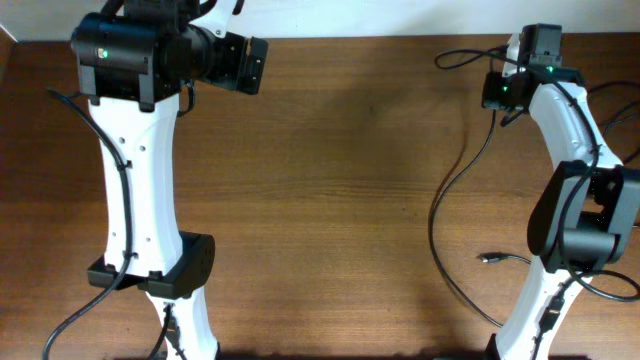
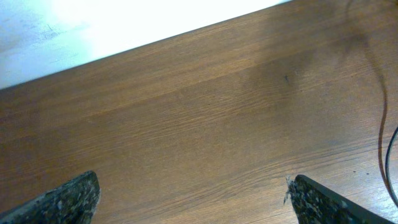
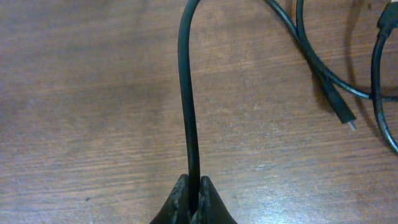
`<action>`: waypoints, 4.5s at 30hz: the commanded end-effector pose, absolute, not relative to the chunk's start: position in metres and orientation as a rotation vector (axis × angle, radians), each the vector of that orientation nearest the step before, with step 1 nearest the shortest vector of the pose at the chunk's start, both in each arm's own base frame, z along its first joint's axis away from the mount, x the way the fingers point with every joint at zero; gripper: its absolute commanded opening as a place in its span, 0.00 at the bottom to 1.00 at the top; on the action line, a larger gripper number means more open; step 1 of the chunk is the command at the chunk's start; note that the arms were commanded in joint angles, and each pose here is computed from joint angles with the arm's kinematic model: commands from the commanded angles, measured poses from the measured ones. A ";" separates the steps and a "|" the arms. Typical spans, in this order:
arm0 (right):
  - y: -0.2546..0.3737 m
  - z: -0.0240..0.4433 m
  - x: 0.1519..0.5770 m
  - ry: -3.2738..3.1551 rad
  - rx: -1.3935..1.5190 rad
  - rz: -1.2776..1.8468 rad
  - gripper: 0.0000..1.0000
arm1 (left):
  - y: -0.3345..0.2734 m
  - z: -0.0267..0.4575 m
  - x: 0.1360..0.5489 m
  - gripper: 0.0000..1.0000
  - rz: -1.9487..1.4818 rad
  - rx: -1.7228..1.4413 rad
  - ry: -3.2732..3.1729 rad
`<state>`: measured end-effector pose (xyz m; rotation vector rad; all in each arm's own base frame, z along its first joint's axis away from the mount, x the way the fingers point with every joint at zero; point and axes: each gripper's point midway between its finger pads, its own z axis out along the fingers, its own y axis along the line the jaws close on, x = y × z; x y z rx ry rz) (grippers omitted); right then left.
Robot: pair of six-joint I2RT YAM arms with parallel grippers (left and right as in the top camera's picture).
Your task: Untangle cables
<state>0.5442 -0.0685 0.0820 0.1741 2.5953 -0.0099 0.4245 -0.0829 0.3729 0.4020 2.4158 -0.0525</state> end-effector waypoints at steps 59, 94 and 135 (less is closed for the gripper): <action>-0.001 0.499 0.454 1.619 -0.011 -0.070 0.99 | -0.079 0.384 0.416 0.99 -0.029 0.411 2.392; -0.013 0.094 0.294 2.609 0.399 -0.043 0.95 | -0.083 0.384 0.415 0.99 -0.061 0.418 2.390; 0.068 0.020 0.181 2.970 0.602 0.305 0.96 | -0.083 0.383 0.416 0.99 -0.060 0.420 2.391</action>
